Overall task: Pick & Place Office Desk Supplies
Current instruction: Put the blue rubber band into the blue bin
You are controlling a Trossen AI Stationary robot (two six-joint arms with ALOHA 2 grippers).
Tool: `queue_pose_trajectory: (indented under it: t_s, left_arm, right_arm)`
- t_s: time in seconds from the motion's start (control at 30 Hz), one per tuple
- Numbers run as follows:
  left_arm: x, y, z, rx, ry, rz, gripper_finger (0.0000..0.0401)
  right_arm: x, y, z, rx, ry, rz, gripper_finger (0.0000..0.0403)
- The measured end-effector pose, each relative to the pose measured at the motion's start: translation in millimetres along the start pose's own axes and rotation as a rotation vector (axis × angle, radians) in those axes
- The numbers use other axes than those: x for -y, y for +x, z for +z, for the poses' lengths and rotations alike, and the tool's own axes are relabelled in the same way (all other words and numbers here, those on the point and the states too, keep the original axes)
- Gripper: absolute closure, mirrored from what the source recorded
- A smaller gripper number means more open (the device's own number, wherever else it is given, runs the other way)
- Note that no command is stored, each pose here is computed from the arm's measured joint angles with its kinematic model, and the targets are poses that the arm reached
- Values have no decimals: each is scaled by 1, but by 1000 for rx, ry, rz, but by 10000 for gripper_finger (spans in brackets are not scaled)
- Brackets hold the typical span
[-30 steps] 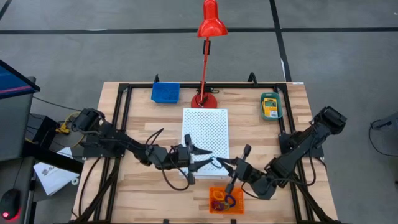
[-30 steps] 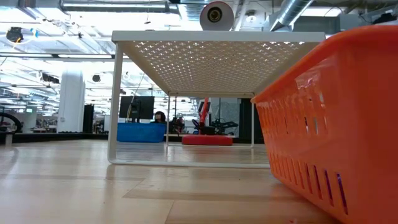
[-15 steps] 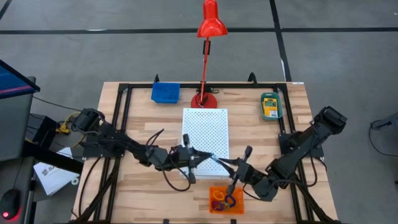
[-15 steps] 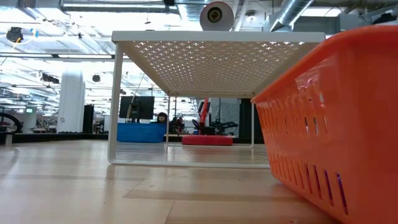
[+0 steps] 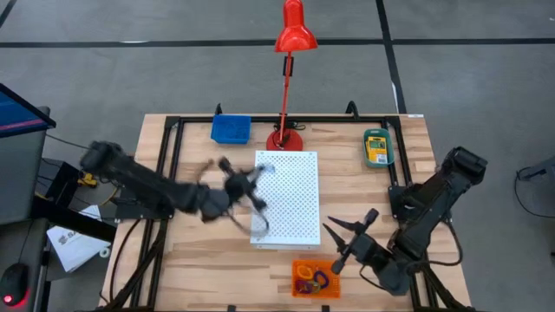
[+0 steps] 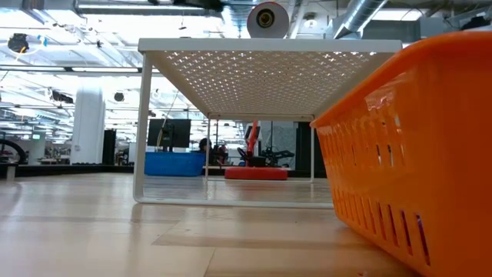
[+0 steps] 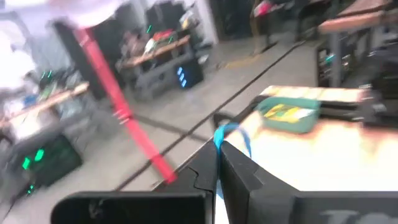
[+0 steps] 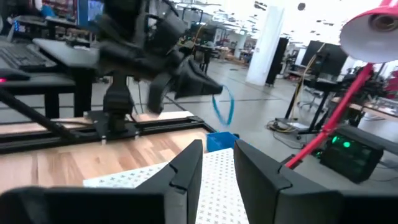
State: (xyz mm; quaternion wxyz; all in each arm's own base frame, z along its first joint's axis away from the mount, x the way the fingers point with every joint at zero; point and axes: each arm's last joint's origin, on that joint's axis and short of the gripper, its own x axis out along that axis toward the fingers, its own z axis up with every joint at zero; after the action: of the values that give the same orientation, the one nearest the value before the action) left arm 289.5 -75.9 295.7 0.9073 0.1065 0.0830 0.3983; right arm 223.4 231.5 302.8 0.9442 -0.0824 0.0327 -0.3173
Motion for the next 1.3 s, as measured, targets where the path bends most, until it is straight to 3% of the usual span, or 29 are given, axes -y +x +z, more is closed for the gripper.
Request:
queue_pose_trajectory:
  t_s: [0.13,0.27,0.53,0.73,1.03,1.3]
  left_arm:
    - [-66,18,2,-131,-61,11,401]
    - [-124,42,-14,-303,-149,-11,401]
    - [-190,89,-61,-426,-287,-18,401]
    - [-209,123,-99,-460,-340,11,401]
    - [-214,165,-153,-566,-327,53,401]
    - [-215,169,-170,-639,-255,35,379]
  right_arm:
    - [2,-12,2,11,-10,6,314]
    - [5,-17,6,14,2,21,314]
    - [6,-14,6,12,-12,15,314]
    - [6,-13,5,12,-26,11,314]
    - [6,-13,2,12,-25,11,314]
    - [7,-13,-3,12,-14,10,314]
